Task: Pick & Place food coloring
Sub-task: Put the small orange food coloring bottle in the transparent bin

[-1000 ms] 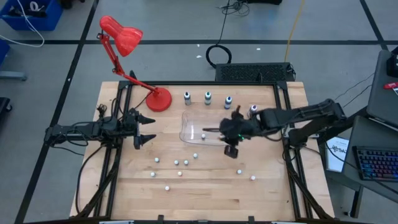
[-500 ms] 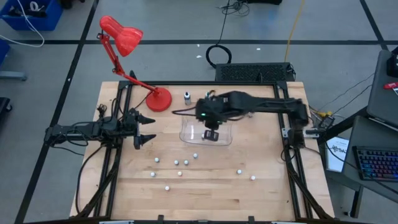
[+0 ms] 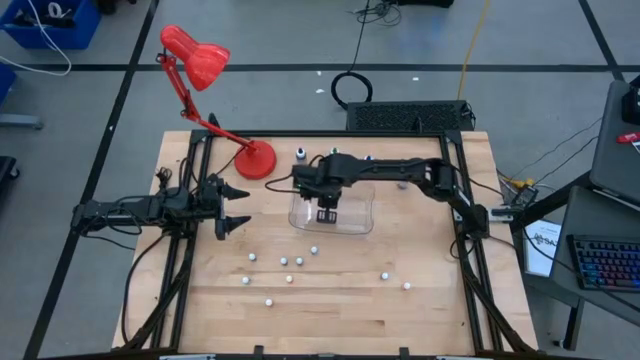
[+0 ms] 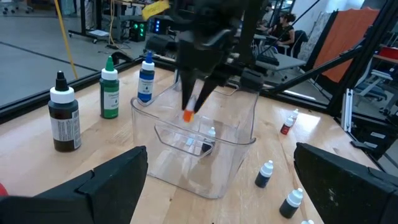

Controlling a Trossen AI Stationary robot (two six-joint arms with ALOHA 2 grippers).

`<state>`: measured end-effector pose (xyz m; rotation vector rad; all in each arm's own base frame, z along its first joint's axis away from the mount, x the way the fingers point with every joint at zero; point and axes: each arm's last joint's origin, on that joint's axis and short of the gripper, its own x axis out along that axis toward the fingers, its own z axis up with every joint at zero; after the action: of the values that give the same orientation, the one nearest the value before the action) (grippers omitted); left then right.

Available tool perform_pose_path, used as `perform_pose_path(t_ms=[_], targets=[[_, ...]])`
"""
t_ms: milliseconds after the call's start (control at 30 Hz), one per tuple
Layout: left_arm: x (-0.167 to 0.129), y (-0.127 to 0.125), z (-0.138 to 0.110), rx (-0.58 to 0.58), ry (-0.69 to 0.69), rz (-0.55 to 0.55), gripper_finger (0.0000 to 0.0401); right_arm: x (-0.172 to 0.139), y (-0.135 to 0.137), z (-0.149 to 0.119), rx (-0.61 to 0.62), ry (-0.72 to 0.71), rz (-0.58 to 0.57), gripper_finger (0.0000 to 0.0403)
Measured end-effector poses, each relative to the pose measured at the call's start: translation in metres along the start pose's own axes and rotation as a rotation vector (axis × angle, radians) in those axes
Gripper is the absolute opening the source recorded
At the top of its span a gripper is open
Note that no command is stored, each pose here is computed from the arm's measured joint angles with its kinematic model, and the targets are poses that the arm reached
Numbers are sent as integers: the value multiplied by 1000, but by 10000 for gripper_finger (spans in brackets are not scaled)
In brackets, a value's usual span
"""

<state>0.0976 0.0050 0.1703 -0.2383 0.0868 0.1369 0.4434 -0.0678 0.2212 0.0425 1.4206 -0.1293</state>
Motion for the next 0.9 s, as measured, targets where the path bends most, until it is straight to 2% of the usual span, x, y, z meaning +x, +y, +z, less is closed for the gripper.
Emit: perform_pose_path(t_ms=[100,567,900], targets=[[0,0,0,0,0,0,399,10,-3,5,10,-21,60,50],[0,0,0,0,0,0,399,46,2,-2,-2,-10,129,50],[0,0,0,0,0,0,399,52,4,-2,-1,-41,189,50]])
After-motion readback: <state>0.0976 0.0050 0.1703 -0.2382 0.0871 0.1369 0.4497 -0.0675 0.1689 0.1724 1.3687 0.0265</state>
